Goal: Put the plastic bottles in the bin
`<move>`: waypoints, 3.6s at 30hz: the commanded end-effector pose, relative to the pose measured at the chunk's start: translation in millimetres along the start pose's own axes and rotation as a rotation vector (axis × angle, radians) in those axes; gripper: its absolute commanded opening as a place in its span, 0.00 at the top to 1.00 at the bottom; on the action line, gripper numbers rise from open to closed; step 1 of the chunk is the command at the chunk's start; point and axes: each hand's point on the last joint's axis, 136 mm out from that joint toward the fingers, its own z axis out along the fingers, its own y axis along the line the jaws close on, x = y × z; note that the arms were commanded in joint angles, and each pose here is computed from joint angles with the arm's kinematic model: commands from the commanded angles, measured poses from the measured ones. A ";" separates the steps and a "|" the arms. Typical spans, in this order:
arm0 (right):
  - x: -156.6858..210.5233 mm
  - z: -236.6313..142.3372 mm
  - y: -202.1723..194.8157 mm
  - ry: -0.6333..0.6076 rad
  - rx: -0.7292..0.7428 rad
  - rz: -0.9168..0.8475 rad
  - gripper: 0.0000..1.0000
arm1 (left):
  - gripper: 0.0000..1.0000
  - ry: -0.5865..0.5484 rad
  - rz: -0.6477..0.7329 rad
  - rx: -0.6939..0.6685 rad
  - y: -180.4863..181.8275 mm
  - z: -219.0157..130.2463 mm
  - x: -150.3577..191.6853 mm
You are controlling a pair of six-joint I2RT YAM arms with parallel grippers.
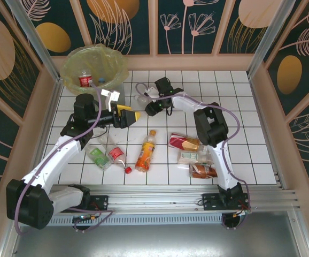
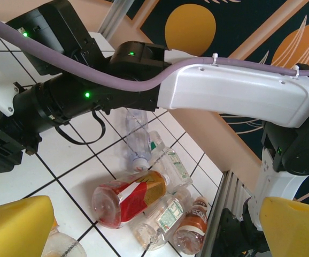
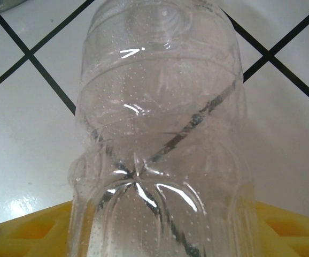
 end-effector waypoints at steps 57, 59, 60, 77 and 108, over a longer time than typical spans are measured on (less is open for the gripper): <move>0.5 -257.2 170.2 -0.516 -0.566 0.222 0.45 | 0.32 -0.302 -0.438 0.234 -17.7 57.9 -34.7; 0.0 -257.6 170.5 -0.517 -0.570 0.223 0.45 | 0.37 -0.302 -0.423 0.239 -20.3 56.6 -35.4; -0.5 -257.9 170.4 -0.519 -0.569 0.223 0.45 | 0.39 -0.303 -0.412 0.241 -22.0 55.7 -36.0; -3.1 -280.4 171.4 -0.578 -0.540 0.196 0.01 | 0.45 -0.286 -0.210 0.044 -23.4 53.3 -62.3; 22.3 -327.3 168.3 -0.631 -0.400 0.186 0.01 | 0.41 -0.345 0.388 -1.166 88.9 -88.3 -257.9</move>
